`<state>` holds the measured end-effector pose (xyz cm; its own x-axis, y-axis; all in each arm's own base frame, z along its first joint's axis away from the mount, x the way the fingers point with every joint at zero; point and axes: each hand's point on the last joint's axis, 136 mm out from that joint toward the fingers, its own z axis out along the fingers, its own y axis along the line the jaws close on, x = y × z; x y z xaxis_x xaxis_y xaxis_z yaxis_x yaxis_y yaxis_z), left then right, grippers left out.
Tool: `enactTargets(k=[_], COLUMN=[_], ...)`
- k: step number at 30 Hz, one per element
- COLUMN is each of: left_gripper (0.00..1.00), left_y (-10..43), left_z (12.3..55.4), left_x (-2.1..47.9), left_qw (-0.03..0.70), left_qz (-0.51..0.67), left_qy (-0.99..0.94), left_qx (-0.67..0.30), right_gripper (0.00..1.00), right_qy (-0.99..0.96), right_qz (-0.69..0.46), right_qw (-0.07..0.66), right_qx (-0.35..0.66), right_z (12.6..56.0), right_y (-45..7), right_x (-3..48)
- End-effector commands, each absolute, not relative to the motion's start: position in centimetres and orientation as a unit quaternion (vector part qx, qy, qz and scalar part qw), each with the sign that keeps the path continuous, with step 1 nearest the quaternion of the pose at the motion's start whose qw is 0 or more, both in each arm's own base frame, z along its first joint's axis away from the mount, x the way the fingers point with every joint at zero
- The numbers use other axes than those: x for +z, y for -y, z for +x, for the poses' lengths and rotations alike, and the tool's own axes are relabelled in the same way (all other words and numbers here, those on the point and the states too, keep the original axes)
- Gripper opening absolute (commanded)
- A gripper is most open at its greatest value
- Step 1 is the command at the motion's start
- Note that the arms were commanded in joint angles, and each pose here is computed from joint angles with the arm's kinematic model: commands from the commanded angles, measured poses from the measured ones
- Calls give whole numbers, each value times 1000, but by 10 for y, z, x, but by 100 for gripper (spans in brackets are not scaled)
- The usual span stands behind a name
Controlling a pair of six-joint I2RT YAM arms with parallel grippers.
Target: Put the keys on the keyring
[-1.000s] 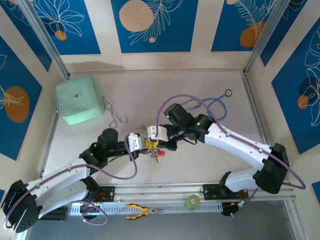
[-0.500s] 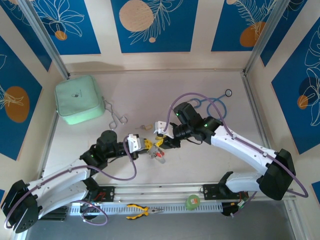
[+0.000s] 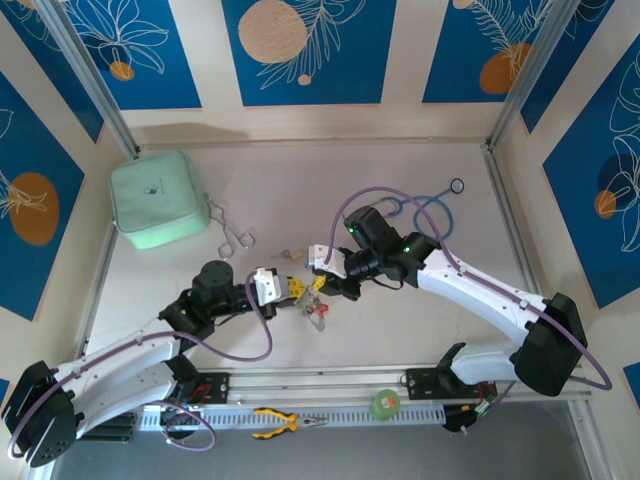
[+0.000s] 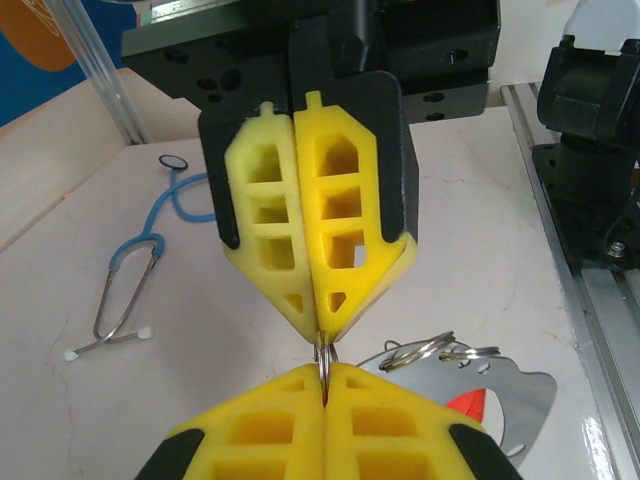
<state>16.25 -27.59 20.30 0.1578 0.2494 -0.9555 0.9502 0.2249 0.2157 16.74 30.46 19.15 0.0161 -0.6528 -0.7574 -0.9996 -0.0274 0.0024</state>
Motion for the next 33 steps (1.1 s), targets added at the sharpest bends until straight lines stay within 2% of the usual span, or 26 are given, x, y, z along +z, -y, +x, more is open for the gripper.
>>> enactTargets(k=[1,16,18,21,24,33], left_gripper=[0,0,0,0,0,0], left_y=[278,280,281,280,279,281], left_z=[158,159,159,158,158,158], left_x=[222,222,222,222,222,227], left_qw=[570,574,573,573,574,581], left_qz=[530,527,528,527,525,516], left_qy=[-532,-528,-527,-528,-527,-521], left_qx=[-333,-338,-339,-341,-341,-352], right_gripper=[2,0,5,20,27,30], right_qy=[-640,-658,-661,-672,-669,-650], right_qz=[-651,-622,-618,-599,-584,-591], right_qw=[268,272,275,293,310,285], right_qx=[309,324,325,323,339,384], right_z=[159,162,163,172,172,153], right_y=[-304,-315,-314,-309,-302,-308], right_x=[184,181,182,187,194,185])
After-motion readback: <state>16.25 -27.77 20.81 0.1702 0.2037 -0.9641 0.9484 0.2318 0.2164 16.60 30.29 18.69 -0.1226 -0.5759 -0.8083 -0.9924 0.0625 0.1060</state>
